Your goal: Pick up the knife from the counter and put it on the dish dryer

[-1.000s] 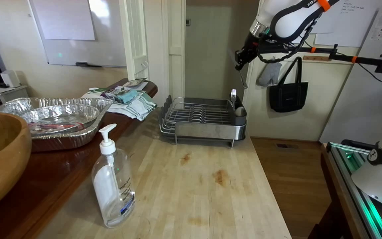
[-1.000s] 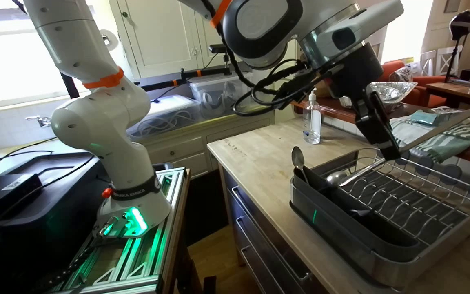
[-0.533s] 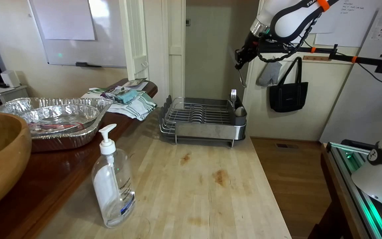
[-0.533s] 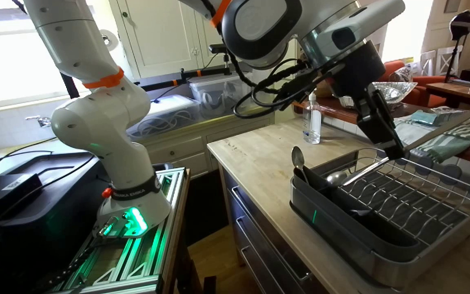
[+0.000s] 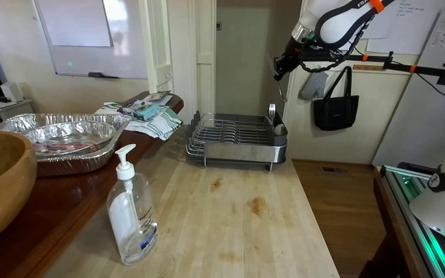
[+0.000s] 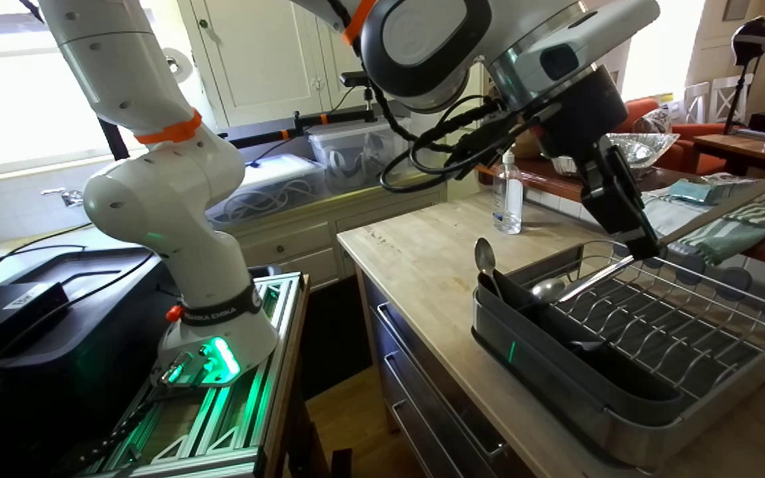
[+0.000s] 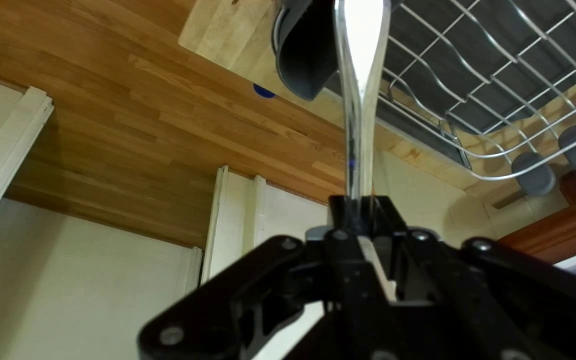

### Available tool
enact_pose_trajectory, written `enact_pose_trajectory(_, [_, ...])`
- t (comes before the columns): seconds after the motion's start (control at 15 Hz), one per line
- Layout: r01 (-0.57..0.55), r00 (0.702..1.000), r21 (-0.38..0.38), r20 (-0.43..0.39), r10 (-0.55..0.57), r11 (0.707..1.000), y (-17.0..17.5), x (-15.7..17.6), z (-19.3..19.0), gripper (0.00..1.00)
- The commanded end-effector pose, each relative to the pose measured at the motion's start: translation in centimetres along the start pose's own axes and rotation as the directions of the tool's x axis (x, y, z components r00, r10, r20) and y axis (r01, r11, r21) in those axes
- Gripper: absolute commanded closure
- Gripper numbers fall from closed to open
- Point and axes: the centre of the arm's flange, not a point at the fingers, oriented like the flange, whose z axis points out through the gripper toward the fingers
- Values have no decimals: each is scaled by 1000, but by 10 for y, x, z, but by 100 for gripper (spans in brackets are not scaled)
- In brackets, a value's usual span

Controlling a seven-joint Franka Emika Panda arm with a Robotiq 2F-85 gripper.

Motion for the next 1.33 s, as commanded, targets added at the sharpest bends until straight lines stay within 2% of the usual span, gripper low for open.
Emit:
enact_pose_trajectory(0.0, [-35,999,-22,-28,34,999,2,14,3,96])
enact_pose_trajectory(0.73, [-66,996,-70,-59,62,995,-6,41,40,96])
enact_pose_trajectory(1.27, [-98,991,-140,-103,84,985,17,40,55,96])
